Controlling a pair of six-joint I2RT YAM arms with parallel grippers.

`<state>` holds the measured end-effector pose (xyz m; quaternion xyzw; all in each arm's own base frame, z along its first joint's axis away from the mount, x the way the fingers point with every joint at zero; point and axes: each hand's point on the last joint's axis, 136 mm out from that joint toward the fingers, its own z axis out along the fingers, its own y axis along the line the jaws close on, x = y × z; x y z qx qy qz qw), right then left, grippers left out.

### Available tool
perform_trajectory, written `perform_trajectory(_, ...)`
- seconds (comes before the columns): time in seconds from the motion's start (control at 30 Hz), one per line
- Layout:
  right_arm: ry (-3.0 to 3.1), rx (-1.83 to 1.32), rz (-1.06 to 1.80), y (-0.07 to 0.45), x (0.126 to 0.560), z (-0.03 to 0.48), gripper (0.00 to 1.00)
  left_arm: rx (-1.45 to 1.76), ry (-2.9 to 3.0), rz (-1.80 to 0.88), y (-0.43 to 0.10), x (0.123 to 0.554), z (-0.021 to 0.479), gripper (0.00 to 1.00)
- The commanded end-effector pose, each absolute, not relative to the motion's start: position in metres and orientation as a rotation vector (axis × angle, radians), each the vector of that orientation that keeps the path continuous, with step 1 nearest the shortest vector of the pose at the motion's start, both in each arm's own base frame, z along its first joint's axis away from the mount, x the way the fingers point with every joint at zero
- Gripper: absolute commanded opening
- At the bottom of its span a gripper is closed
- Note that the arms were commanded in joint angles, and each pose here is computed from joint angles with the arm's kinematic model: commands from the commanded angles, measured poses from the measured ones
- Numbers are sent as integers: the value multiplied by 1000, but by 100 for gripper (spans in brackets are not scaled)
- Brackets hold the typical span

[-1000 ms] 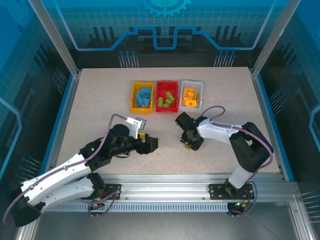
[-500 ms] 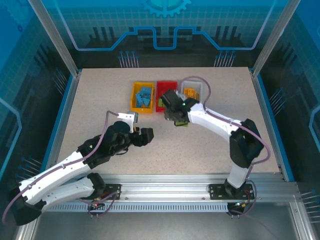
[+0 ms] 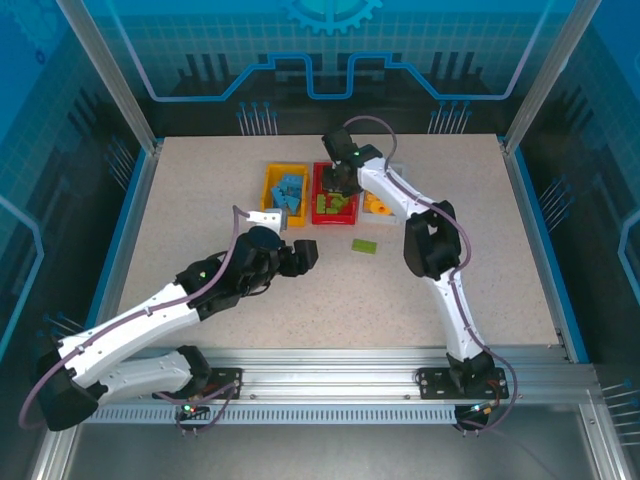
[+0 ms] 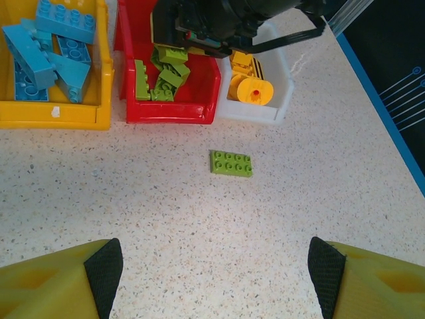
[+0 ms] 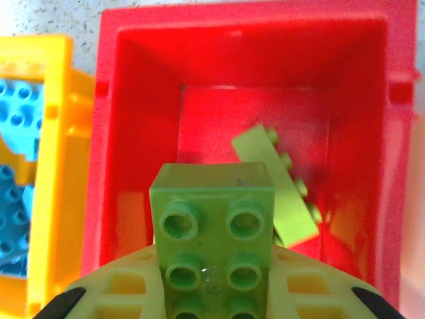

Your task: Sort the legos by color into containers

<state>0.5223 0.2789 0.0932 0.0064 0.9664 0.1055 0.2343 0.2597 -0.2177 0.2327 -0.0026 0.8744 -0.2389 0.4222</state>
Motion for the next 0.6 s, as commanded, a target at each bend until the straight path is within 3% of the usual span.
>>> perform_trajectory(0.0,2728,-63,328,289,512,85,44,-15,2147,-620,-222,264,248,78)
perform_trajectory(0.1,2714,-51,330,290,515,92,59,-14,2154,-625,-222,263,247,78)
perform_trajectory(0.17,2699,-40,331,288,514,101,64,-12,2160,-626,-222,262,246,78)
perform_trajectory(0.4,2550,-68,344,283,492,178,62,-5,2175,-645,-225,259,242,78)
perform_trajectory(0.57,2484,-14,312,254,452,201,60,37,2204,-692,-238,253,228,78)
